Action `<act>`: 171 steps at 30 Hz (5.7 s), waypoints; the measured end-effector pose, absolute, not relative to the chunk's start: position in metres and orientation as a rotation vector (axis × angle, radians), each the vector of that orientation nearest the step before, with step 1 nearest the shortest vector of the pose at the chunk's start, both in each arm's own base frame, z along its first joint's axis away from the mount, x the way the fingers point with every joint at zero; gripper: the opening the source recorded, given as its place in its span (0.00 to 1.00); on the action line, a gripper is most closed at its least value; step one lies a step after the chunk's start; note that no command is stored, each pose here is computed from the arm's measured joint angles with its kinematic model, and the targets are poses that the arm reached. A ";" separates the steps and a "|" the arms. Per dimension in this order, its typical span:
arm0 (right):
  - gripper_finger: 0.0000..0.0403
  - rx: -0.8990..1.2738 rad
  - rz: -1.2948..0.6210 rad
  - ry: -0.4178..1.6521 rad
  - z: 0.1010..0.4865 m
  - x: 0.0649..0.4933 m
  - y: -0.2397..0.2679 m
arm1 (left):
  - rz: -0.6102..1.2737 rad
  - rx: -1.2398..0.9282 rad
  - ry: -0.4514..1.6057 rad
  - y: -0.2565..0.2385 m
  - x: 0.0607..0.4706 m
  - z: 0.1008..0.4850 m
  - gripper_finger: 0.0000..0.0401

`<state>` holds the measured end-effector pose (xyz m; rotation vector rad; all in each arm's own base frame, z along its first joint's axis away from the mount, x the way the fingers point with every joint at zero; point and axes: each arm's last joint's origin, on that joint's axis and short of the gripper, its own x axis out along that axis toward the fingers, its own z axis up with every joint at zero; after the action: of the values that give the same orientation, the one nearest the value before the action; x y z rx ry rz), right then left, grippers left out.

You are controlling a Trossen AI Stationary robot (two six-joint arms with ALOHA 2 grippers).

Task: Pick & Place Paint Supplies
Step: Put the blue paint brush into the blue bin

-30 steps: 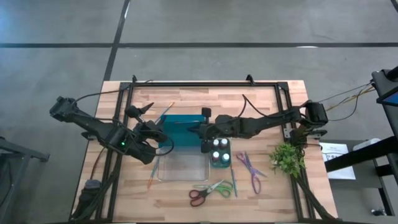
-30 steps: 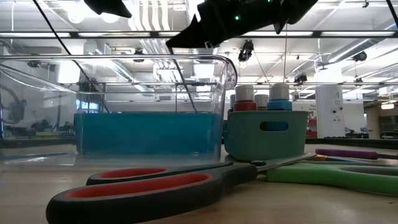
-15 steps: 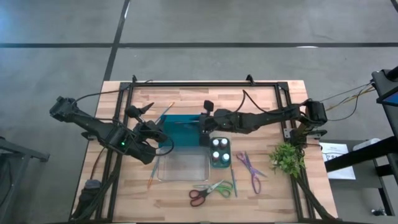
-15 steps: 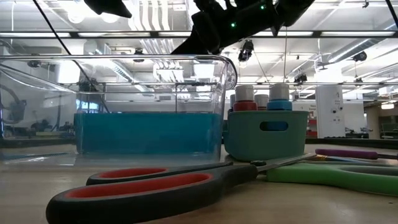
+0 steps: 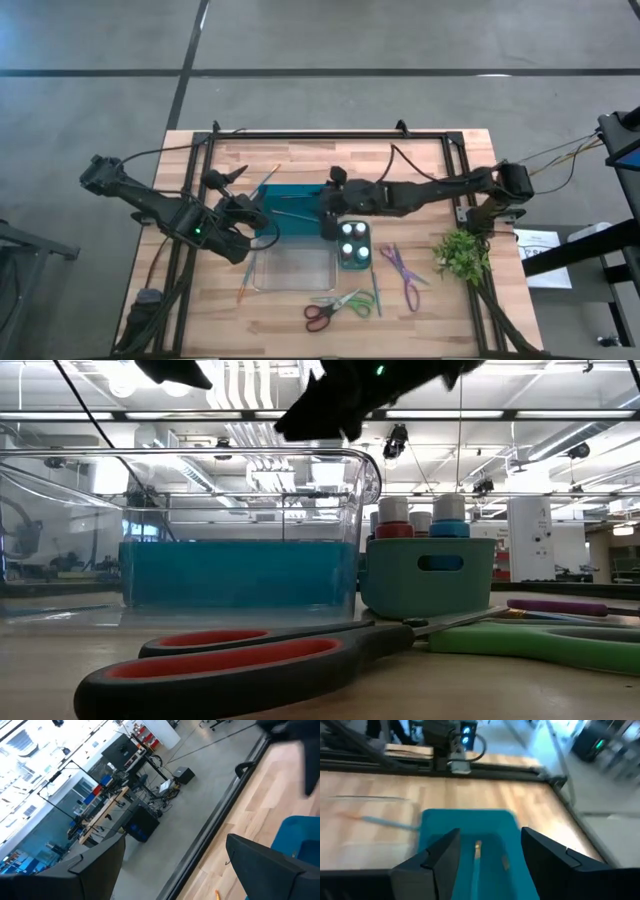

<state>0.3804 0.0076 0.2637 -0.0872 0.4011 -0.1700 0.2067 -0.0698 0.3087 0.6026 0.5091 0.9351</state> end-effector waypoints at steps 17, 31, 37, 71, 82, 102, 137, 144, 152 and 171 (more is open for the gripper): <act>0.51 0.363 -0.378 0.547 0.281 0.282 0.145 | 0.923 0.596 0.517 -0.070 0.207 0.308 0.88; 0.51 0.689 -0.631 0.817 0.208 0.266 0.186 | 0.925 0.580 0.505 -0.071 0.208 0.309 0.88; 0.51 0.733 -0.666 0.915 0.193 0.268 0.189 | 0.923 0.583 0.507 -0.071 0.209 0.309 0.88; 0.51 0.714 -0.822 1.111 0.137 0.279 0.195 | 0.914 0.576 0.511 -0.071 0.209 0.309 0.88; 0.51 0.701 -0.836 1.075 0.136 0.279 0.191 | 0.903 0.569 0.518 -0.071 0.209 0.309 0.88; 0.13 0.705 -0.794 1.143 0.131 0.280 0.197 | 0.903 0.568 0.518 -0.071 0.209 0.309 0.88; 0.02 0.409 -0.971 1.077 0.230 0.262 0.207 | 0.883 0.555 0.530 -0.072 0.209 0.308 0.88; 0.02 0.444 -0.872 1.046 0.215 0.269 0.213 | 0.883 0.555 0.530 -0.072 0.209 0.308 0.88; 0.09 0.481 -0.843 1.066 0.198 0.269 0.210 | 0.877 0.552 0.534 -0.072 0.209 0.308 0.88; 0.43 0.555 -0.793 1.047 0.143 0.272 0.187 | 0.877 0.552 0.534 -0.072 0.209 0.308 0.88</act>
<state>0.2717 0.1875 0.1432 0.5552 1.0471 -0.7934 0.2095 -0.0716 0.3081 0.5520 0.5340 0.8765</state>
